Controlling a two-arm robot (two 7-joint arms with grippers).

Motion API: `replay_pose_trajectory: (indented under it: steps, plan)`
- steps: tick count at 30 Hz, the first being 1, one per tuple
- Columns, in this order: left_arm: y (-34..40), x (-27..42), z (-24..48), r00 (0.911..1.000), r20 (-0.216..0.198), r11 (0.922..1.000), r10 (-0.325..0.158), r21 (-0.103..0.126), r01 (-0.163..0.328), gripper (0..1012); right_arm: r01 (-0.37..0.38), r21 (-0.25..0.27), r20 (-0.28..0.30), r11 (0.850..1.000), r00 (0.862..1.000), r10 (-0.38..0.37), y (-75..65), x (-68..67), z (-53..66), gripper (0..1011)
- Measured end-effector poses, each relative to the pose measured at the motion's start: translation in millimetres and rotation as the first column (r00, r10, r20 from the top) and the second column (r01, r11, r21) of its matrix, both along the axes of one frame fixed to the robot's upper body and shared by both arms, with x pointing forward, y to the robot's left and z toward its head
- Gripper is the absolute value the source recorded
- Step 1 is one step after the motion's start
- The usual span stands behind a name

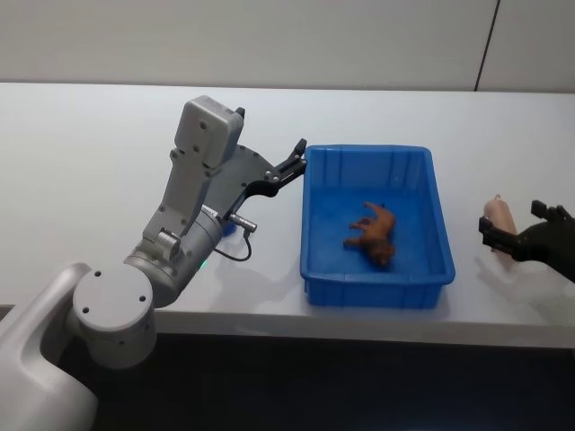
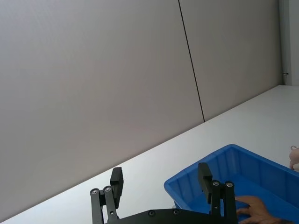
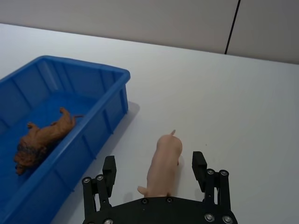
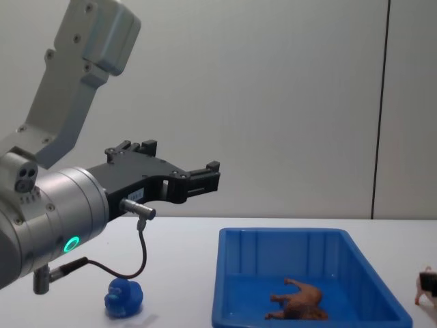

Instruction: Pick up the two dolls from the table and place them into the box.

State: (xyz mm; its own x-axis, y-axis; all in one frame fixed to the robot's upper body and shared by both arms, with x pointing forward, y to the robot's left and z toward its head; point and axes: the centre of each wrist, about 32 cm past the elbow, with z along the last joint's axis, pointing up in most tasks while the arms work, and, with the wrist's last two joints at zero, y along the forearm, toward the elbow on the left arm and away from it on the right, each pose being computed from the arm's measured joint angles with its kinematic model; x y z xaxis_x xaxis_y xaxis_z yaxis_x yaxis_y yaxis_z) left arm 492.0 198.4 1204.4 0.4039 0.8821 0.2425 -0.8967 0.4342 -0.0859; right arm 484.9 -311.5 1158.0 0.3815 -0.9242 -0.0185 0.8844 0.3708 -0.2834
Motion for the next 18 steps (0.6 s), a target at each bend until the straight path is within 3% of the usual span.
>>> replay_pose_trajectory:
  steps: [14,18]
  plan:
    - [0.0,0.0,0.0,1.0000,0.000,1.0000,0.000,0.000,0.000,1000,0.031,-0.022,-0.056,0.999,0.998,-0.032,-2.5,0.9,-14.2,994]
    - [0.0,0.0,0.0,1.0000,0.000,1.0000,0.000,0.000,0.000,1001,0.035,-0.021,-0.062,0.999,0.997,-0.036,-1.6,2.3,-16.7,912]
